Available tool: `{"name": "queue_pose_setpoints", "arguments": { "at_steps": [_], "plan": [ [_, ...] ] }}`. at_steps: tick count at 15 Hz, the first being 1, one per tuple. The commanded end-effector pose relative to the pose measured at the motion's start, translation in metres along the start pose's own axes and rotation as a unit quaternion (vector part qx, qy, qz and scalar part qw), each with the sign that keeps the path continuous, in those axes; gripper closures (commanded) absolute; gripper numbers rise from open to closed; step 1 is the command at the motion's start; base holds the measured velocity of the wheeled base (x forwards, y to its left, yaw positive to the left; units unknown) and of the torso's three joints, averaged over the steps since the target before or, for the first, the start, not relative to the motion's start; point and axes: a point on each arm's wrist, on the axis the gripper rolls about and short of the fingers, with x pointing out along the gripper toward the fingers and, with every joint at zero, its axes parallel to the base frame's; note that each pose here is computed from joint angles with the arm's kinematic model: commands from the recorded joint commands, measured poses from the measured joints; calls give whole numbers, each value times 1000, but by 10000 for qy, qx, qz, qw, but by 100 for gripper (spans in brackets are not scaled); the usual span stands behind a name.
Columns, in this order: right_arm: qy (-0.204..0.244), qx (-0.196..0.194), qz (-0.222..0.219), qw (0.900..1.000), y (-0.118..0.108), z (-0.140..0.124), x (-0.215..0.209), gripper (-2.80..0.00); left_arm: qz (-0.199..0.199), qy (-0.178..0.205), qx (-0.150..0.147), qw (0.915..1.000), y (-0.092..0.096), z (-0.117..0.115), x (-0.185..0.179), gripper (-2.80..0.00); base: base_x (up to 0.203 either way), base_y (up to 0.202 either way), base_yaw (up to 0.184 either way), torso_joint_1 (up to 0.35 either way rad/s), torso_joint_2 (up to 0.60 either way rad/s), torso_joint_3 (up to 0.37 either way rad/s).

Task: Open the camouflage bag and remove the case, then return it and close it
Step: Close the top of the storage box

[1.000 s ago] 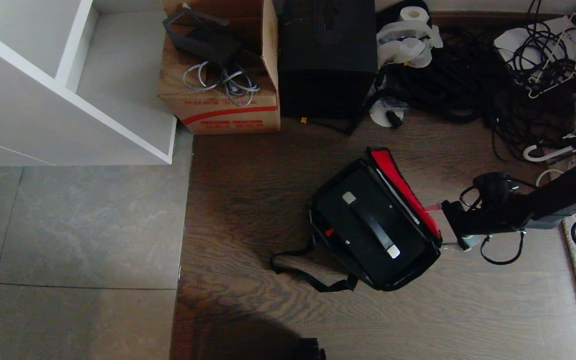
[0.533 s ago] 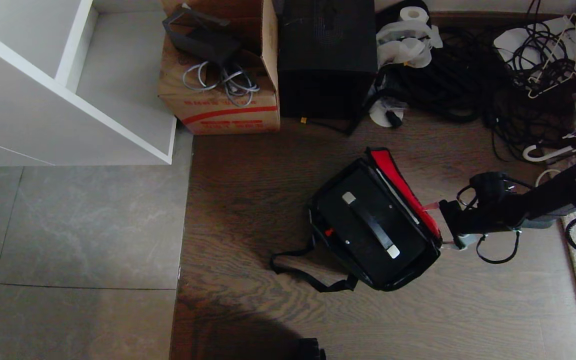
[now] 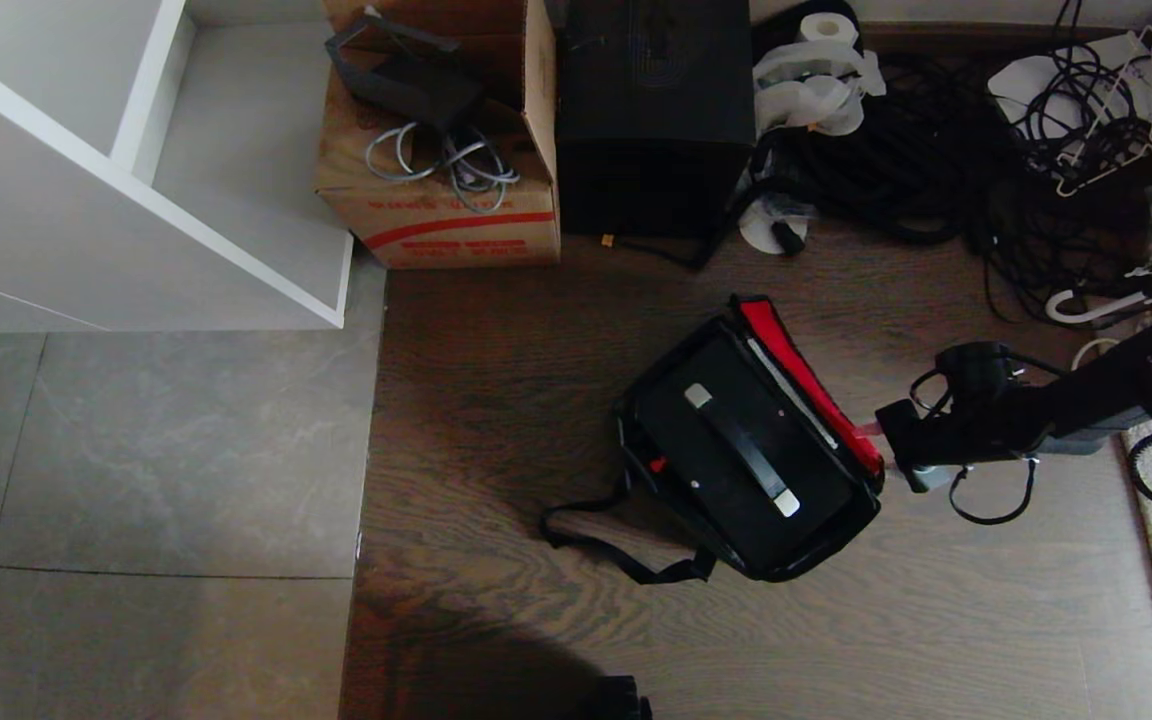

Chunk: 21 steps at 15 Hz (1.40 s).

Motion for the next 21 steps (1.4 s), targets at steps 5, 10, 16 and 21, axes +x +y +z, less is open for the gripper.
{"name": "queue_pose_setpoints", "arguments": {
  "at_steps": [5, 10, 16, 21],
  "plan": [
    [-278, -198, 304, 9990, 19, 10, -37, 0, 5, 49, -2, 10000, 0, -3, 1, 0, 0, 0, 0, 0, 0, 0],
    [-452, -1477, 136, 9879, 11, 2, -90, 0, 5, 48, -2, 10000, 0, -3, 1, 0, 0, 0, 0, 0, 0, 0],
    [-474, -3767, -614, 9231, -34, -45, -138, 0, 5, 46, -2, 10000, 0, -3, 1, 0, 0, 0, 0, 0, 0, 0],
    [-903, -4891, -56, 8675, -41, -84, -146, 0, 5, 49, -2, 10000, 0, -3, 1, 0, 0, 0, 0, 0, 0, 0]
  ]
}}
